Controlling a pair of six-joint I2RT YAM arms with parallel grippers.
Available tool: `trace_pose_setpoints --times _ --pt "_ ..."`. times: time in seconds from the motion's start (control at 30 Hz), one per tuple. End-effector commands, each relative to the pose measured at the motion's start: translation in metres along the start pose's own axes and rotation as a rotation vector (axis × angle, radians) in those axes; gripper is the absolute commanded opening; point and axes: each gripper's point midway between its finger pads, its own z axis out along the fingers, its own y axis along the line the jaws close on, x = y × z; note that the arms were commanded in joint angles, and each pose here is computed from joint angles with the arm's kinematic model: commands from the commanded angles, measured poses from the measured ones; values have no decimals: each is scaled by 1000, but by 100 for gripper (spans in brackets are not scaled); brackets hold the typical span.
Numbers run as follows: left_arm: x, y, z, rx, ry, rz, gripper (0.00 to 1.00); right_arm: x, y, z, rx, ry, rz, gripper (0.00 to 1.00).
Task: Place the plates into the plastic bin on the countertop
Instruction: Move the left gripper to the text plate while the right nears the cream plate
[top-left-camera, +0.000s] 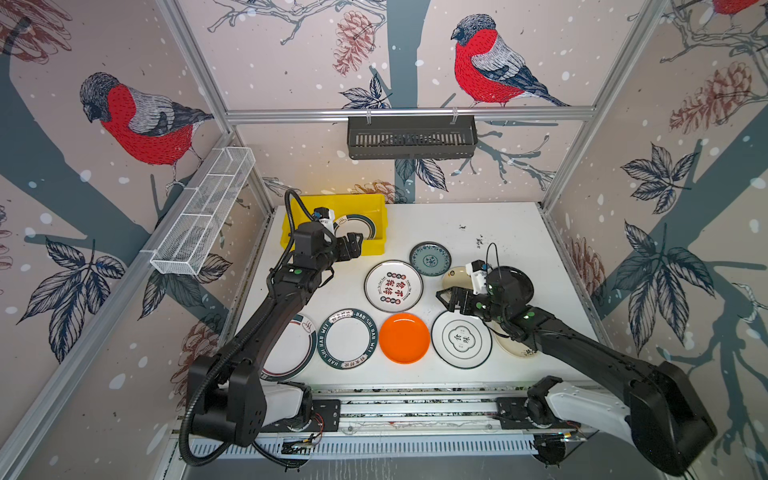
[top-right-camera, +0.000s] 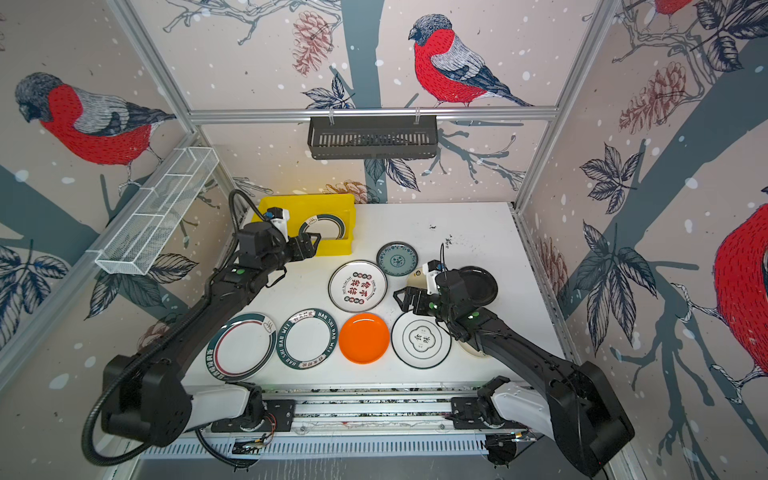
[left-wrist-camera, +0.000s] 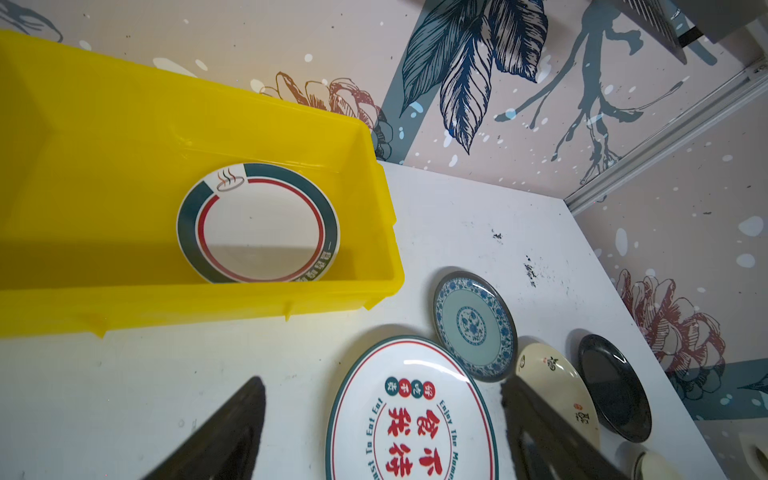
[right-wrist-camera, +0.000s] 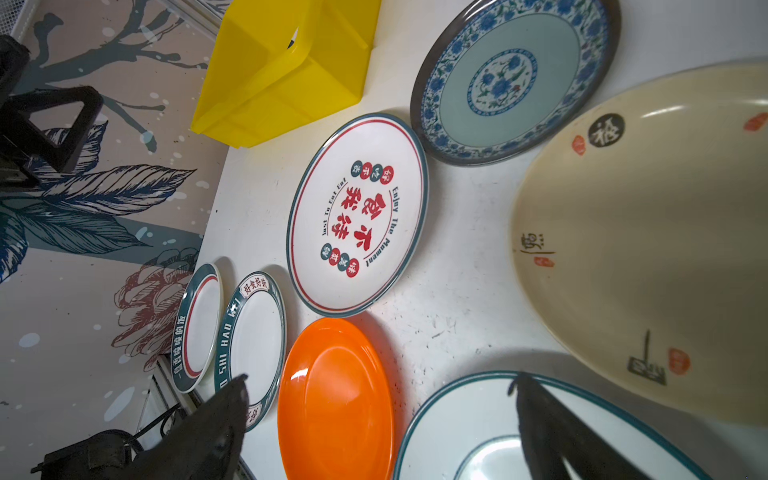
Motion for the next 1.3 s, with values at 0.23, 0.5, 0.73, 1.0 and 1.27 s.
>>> trace_pose_setpoints --times 0.23,0.5,0.73,1.0,1.27 --pt "67 12 1 33 106 -91 88 2 13 21 -54 7 -42 100" --pt "106 15 20 79 239 -124 75 1 17 15 -43 -4 -58 100" --pt "136 28 33 49 325 -153 58 -7 19 -2 -20 -53 -81 100" --pt "155 32 45 59 379 -173 53 -8 21 -10 -21 -71 -89 100" --pt "166 35 53 58 410 -189 50 -5 18 -12 -18 -71 -82 100"
